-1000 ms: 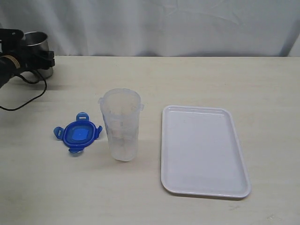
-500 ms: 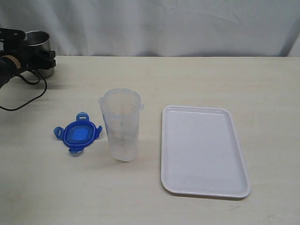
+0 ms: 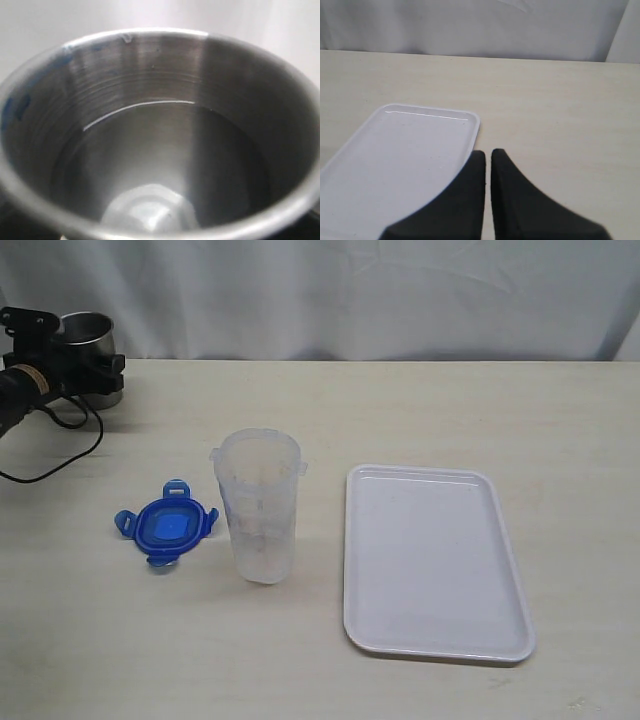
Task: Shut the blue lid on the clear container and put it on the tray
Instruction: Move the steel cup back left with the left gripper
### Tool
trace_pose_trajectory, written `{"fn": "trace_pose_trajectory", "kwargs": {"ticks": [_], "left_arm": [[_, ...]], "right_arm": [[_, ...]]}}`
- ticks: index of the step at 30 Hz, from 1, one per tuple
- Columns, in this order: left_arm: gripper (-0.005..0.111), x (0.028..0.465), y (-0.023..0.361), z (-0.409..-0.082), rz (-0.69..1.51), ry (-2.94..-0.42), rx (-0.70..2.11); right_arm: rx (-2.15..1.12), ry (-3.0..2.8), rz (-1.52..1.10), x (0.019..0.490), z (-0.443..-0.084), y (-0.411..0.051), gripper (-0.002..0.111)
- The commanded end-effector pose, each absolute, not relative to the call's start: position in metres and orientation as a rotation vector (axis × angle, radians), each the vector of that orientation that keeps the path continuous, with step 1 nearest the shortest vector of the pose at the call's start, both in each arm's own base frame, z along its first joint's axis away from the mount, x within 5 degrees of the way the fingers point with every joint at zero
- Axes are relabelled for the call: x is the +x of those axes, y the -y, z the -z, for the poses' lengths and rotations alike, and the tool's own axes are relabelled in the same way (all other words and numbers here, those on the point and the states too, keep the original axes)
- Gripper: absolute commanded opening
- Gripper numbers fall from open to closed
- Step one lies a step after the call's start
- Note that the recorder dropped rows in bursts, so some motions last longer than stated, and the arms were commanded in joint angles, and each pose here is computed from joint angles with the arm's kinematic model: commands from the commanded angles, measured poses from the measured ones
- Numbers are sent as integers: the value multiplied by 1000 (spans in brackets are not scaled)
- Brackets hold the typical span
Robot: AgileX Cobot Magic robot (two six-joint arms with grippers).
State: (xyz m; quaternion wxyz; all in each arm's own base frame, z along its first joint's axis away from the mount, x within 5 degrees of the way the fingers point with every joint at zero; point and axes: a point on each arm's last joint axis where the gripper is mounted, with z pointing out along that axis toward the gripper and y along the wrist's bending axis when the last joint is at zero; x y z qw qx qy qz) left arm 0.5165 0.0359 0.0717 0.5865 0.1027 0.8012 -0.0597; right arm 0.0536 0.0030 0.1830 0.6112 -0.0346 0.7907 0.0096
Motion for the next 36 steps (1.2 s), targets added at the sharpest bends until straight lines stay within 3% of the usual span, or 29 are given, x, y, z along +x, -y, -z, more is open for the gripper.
{"fn": "trace_pose_trajectory", "kwargs": {"ticks": [1, 7, 9, 12, 17, 20, 36], "left_arm": [[0, 519, -37, -81, 187, -1815, 195], [0, 519, -38, -82, 198, -1816, 177], [6, 519, -38, -82, 206, -1818, 167], [23, 519, -38, -81, 203, -1823, 171], [68, 519, -37, -80, 199, -1828, 196], [81, 519, -37, -80, 195, -1836, 196], [83, 516, -31, -78, 229, -1841, 297]], "right_arm": [[-75, -1824, -22, 53, -182, -3, 4], [-75, -1824, -22, 53, -182, -3, 4], [-75, -1824, -22, 53, -182, -3, 4], [-75, -1824, -22, 53, -182, -3, 4], [-75, -1824, -22, 53, -182, -3, 4], [-75, -1824, -22, 53, -182, -3, 4], [-75, -1824, -22, 53, -182, -3, 4]]}}
